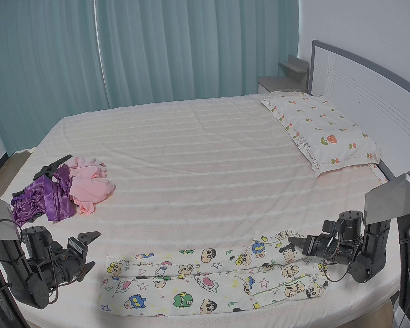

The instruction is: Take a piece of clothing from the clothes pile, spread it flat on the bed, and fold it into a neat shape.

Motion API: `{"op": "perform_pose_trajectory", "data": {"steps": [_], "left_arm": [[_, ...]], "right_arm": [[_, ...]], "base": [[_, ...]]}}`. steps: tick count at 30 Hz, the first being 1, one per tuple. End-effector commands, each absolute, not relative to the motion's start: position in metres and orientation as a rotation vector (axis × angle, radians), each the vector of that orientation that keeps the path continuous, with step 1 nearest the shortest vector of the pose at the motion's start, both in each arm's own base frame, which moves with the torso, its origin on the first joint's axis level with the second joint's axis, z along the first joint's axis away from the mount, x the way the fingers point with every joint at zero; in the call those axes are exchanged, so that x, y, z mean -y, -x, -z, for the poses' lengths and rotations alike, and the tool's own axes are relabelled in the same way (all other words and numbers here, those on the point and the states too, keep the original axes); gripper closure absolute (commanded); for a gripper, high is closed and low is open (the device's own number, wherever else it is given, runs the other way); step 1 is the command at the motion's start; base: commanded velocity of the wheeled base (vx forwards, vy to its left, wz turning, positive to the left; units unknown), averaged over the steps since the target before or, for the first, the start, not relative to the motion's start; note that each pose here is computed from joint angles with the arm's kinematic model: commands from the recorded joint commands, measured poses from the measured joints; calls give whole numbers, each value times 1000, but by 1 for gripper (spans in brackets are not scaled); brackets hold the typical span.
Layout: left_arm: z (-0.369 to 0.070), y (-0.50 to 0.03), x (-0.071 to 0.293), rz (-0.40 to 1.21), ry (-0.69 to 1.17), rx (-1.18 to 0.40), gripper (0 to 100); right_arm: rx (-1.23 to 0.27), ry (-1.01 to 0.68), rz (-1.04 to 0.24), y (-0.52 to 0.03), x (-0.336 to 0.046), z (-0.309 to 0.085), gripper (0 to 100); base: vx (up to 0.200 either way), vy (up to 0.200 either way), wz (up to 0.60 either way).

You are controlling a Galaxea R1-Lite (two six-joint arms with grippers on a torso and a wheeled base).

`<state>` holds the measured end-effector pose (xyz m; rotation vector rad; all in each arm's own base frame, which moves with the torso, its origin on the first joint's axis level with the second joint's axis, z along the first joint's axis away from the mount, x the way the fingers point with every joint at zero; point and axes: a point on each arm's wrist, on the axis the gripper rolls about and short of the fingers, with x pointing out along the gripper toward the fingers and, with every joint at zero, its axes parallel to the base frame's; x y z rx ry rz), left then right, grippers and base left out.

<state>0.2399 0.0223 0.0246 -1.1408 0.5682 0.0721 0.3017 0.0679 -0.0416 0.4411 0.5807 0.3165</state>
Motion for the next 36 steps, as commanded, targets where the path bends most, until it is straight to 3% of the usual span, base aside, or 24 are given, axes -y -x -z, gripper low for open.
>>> {"op": "perform_pose_trajectory", "data": {"steps": [1,17,18,25,36], "left_arm": [[-24,-240,-22,-74,1142,-571,0],[-23,-240,-21,-71,1140,-578,0],[-23,-240,-21,-71,1140,-578,0],[-23,-239,-21,-73,1141,-580,0],[-23,-239,-20,-72,1142,-583,0]], "right_arm": [[-601,-441,-308,-298,-66,45,100],[-661,-360,-304,-274,-58,47,100],[-661,-361,-305,-274,-58,47,0],[-657,-352,-304,-268,-57,43,0],[-435,-346,-283,-275,-53,-13,0]], "base": [[0,0,0],[0,0,0],[0,0,0],[0,0,0],[0,0,0]]}}
